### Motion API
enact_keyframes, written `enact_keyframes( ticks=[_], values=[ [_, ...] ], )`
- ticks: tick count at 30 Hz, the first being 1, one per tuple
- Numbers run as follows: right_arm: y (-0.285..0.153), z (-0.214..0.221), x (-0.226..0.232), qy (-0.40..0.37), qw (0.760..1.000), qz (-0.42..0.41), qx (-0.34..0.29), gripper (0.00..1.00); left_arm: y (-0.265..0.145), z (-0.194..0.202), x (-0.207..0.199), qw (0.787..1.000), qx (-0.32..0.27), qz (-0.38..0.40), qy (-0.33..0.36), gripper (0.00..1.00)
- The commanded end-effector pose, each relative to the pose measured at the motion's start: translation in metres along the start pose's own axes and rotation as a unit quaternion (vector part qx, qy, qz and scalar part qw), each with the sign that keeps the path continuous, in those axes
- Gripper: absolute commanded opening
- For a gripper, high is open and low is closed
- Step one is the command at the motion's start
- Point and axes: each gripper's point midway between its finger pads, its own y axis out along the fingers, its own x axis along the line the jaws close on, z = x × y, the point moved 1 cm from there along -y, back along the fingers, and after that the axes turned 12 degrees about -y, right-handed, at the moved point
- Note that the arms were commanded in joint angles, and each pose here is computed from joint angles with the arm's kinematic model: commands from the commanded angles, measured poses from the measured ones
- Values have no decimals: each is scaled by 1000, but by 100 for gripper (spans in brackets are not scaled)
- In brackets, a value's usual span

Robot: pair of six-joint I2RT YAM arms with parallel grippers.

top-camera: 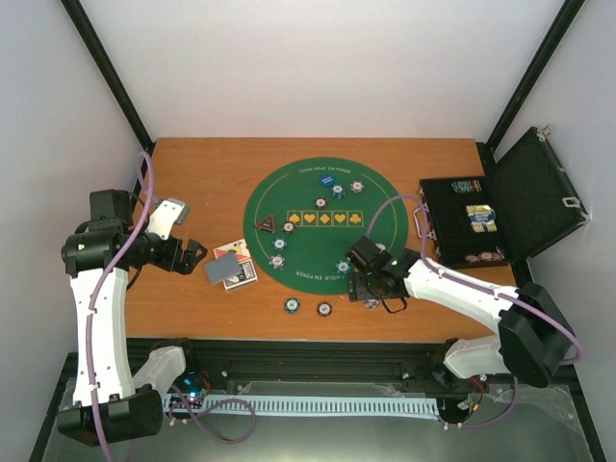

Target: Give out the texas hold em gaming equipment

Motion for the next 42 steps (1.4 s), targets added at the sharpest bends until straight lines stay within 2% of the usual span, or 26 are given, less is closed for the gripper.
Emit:
enact_keyframes(
  ticks=[1,10,13,18,25,30,42],
  values=[
    [18,10,-2,11,1000,15,11,86,-2,-4,-4,1000,-10,10,-1,100],
    [44,24,-1,10,999,17,38,78,-2,-4,-1,1000,-8,3,3,100],
    [47,28,0,10,999,14,42,70,-2,-4,-1,1000,-8,3,3,100],
    [45,26,-2,7,999,18,38,50,-2,-5,-1,1000,-7,3,2,100],
    [38,21,-3,2,999,21,34,37,-4,-6,-2,1000,-9,4,3,100],
    [32,19,-4,2,999,23,29,23,-3,-4,-2,1000,-6,6,4,100],
    [-13,-23,-16,0,999,38,-13,22,-1,-1,-1,1000,-2,4,10,100]
  ],
)
